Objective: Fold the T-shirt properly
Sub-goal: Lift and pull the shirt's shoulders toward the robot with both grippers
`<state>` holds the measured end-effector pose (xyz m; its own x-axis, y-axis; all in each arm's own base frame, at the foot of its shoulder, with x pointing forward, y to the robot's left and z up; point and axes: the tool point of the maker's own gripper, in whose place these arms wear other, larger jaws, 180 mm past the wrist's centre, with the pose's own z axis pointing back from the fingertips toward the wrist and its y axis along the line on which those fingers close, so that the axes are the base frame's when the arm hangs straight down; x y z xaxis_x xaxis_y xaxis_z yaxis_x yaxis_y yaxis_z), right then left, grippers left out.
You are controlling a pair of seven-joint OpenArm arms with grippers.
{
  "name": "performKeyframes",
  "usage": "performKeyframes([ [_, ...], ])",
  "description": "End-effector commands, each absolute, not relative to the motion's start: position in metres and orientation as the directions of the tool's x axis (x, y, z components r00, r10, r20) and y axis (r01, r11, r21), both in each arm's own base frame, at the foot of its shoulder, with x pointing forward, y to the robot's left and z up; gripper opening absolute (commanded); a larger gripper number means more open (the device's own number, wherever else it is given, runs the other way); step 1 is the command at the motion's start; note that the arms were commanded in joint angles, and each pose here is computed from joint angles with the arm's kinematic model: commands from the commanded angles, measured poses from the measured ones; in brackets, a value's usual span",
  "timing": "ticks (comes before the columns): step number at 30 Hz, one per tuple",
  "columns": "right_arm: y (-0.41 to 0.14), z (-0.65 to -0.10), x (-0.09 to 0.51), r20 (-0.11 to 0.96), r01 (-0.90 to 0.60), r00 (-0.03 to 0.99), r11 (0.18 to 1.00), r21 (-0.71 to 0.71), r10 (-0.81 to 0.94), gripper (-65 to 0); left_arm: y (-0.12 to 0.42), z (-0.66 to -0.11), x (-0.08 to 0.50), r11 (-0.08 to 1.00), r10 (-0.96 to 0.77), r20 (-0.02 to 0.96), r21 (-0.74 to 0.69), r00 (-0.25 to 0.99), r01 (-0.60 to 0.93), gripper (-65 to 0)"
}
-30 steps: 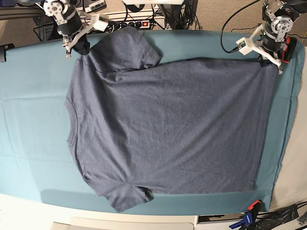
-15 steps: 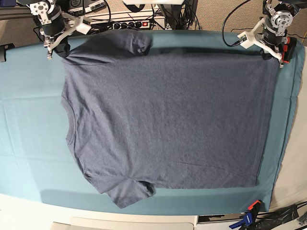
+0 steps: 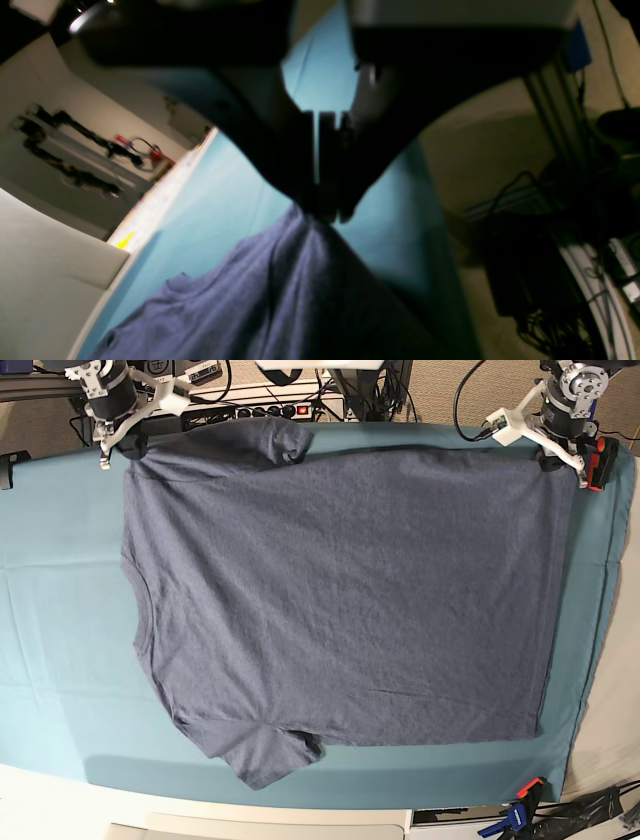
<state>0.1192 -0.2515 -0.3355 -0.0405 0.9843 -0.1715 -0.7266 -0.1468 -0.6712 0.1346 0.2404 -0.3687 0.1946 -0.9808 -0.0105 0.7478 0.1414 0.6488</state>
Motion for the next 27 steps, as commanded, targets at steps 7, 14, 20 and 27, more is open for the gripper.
performKeyframes([
  [7, -0.252, -0.336, 0.102, -0.184, -0.745, -0.03, -0.145, -0.651, 0.982, -65.0, 0.244, -0.362, 0.121, 0.109, -0.981, -0.048, 0.657, 0.186, 0.746, -65.0],
  [14, -0.253, -0.339, 0.089, -0.191, -0.768, -0.041, -0.153, -0.622, 0.981, -65.0, 0.24, -0.361, 0.102, 0.106, -0.981, -0.058, 0.629, 0.183, 0.77, -65.0],
  [20, -0.244, -0.333, 0.078, -0.17, -0.782, -0.048, -0.143, -0.606, 0.984, -65.0, 0.236, -0.352, 0.098, 0.117, -0.979, -0.054, 0.645, 0.198, 0.755, -65.0],
  [27, -0.236, -0.325, 0.075, -0.155, -0.78, -0.052, -0.137, -0.61, 0.987, -65.0, 0.228, -0.347, 0.085, 0.119, -0.981, -0.043, 0.625, 0.187, 0.772, -65.0],
])
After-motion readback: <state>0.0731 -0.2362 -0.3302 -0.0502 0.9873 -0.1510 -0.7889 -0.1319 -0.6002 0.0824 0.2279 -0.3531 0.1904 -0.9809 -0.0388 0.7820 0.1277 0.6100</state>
